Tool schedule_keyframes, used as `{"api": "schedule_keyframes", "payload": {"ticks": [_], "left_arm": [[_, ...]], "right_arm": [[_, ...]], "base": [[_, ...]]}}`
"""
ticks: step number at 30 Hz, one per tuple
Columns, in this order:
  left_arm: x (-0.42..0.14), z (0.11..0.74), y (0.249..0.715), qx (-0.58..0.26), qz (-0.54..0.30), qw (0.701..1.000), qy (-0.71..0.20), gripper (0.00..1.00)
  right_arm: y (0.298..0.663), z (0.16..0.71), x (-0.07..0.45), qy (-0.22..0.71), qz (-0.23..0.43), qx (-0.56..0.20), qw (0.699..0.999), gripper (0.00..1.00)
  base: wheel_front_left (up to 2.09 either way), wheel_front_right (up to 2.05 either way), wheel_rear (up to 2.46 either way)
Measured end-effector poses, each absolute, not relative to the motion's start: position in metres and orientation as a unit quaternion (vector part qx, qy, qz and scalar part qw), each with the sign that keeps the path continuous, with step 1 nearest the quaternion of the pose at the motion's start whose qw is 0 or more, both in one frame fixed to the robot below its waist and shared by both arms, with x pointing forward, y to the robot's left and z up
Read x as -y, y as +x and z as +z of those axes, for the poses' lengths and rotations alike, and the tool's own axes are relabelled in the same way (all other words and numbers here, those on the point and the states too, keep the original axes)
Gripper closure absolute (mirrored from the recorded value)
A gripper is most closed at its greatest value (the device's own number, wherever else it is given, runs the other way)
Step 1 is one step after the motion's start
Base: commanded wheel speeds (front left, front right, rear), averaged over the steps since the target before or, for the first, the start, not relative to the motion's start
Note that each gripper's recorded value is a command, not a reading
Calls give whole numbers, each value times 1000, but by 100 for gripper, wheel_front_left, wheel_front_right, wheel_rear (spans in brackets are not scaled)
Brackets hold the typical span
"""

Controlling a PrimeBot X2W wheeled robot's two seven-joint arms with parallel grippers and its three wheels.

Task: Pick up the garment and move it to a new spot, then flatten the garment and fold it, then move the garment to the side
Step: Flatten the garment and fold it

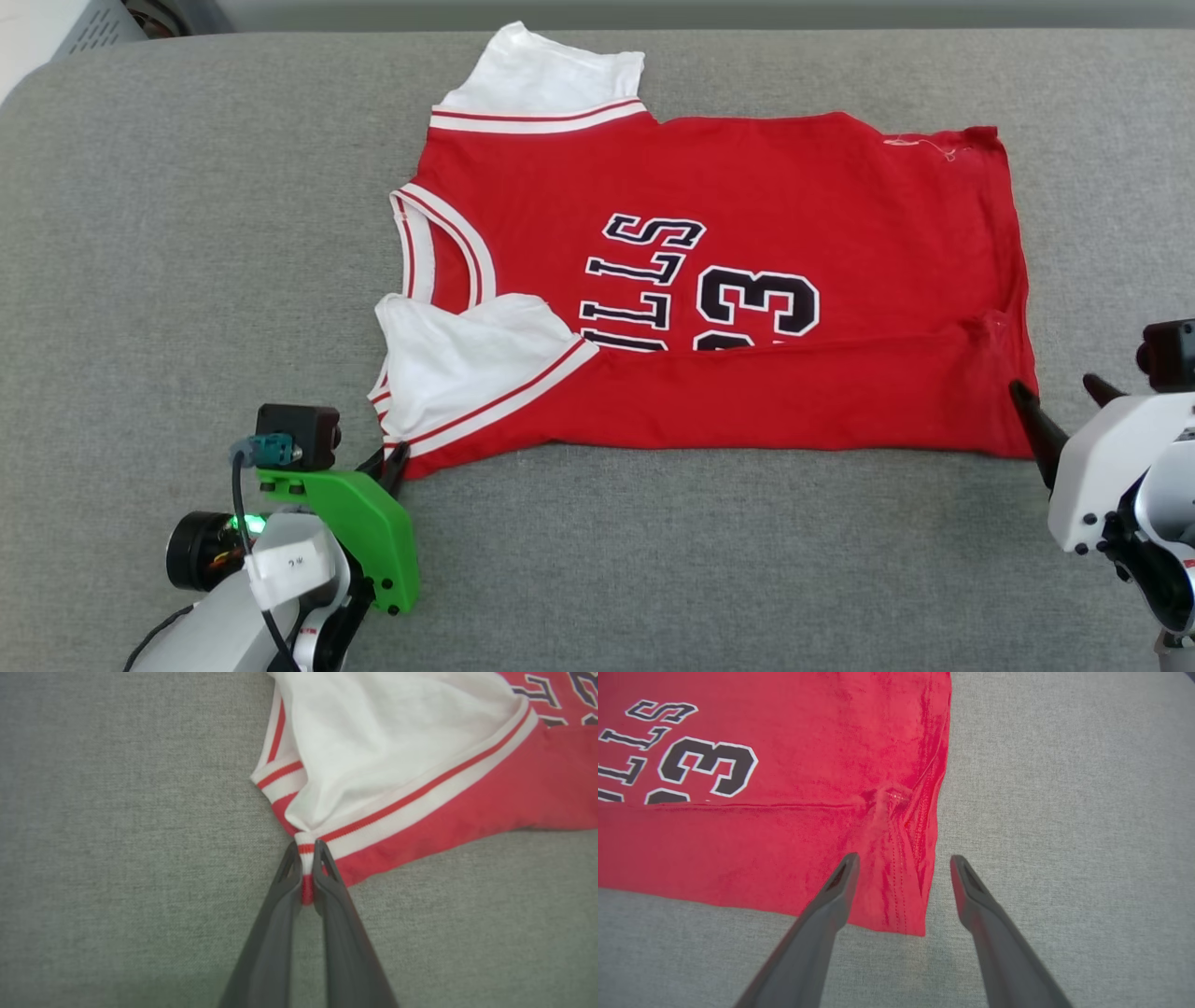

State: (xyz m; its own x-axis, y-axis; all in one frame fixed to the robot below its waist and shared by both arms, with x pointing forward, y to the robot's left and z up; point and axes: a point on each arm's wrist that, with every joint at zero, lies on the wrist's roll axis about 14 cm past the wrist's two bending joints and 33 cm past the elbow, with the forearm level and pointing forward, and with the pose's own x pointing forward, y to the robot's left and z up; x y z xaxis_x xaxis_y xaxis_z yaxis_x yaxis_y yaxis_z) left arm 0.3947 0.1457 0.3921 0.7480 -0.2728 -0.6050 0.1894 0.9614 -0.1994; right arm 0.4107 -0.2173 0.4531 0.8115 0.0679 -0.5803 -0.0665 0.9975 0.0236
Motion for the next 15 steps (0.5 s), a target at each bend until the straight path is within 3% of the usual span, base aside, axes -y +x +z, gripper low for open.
{"api": "schedule_keyframes", "payload": {"ticks": [9, 15], "left_arm": [[-147, 436, 396, -255, -137, 955, -67, 100], [-145, 439, 396, -249, -141, 956, -71, 100]], "right_arm": [[402, 414, 229, -18, 11, -380, 925, 0], [404, 396, 223, -1, 5, -403, 915, 0]], "base": [[0, 0, 0], [0, 0, 0]]}}
